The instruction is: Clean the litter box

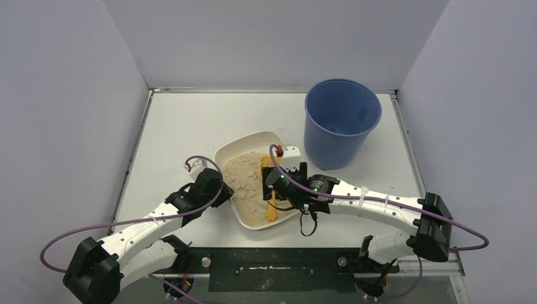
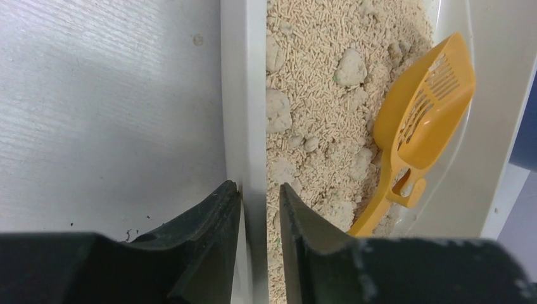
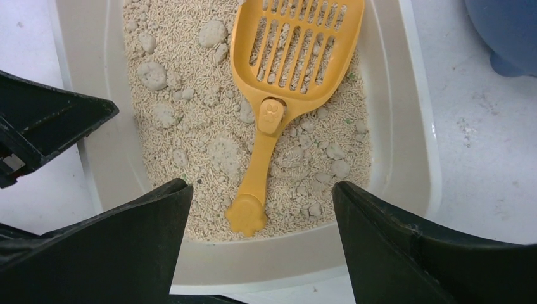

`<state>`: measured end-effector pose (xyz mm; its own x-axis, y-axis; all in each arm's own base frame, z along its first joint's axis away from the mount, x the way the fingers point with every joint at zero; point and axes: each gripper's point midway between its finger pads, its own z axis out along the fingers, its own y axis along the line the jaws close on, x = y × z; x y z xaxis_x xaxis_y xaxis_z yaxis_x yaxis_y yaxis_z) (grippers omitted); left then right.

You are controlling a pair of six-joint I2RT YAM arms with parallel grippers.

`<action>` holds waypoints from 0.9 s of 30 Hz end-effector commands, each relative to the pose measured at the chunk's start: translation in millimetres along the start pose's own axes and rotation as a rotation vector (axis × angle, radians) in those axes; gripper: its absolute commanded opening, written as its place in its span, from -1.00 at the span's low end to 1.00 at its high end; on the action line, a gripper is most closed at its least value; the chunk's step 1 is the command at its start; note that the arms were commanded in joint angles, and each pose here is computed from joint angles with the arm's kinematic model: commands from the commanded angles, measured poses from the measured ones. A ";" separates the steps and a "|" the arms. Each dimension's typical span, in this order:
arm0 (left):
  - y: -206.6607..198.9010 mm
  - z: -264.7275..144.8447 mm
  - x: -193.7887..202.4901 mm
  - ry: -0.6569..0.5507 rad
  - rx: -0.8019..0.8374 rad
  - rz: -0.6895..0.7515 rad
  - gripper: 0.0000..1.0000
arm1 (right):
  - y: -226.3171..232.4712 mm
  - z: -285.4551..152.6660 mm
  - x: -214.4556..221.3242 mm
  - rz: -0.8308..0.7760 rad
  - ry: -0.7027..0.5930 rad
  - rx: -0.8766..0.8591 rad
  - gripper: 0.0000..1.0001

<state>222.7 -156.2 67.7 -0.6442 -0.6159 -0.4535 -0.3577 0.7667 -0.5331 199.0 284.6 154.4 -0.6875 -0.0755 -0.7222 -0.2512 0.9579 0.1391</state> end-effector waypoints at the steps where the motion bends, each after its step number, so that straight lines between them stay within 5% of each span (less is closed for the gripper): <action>1: -29.1 -8.1 -5.7 0.001 0.086 -0.014 -0.36 | 11.3 8.6 -19.9 0.128 -0.106 -0.002 0.66; 8: -16.1 -26.9 -25.5 -0.070 0.024 0.066 0.14 | 12.7 38.6 -6.7 0.142 -0.092 0.039 0.57; 27: -53.7 -82.7 -103.3 -0.296 0.034 0.437 0.74 | -4.6 91.4 25.8 0.168 -0.022 0.129 0.23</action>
<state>242.8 -130.7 172.5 -0.5710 -0.3483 -0.7434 -0.1068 0.9294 -0.3534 236.3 296.8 75.1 -0.7128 0.0447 -0.7000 -0.0689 0.9887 0.1334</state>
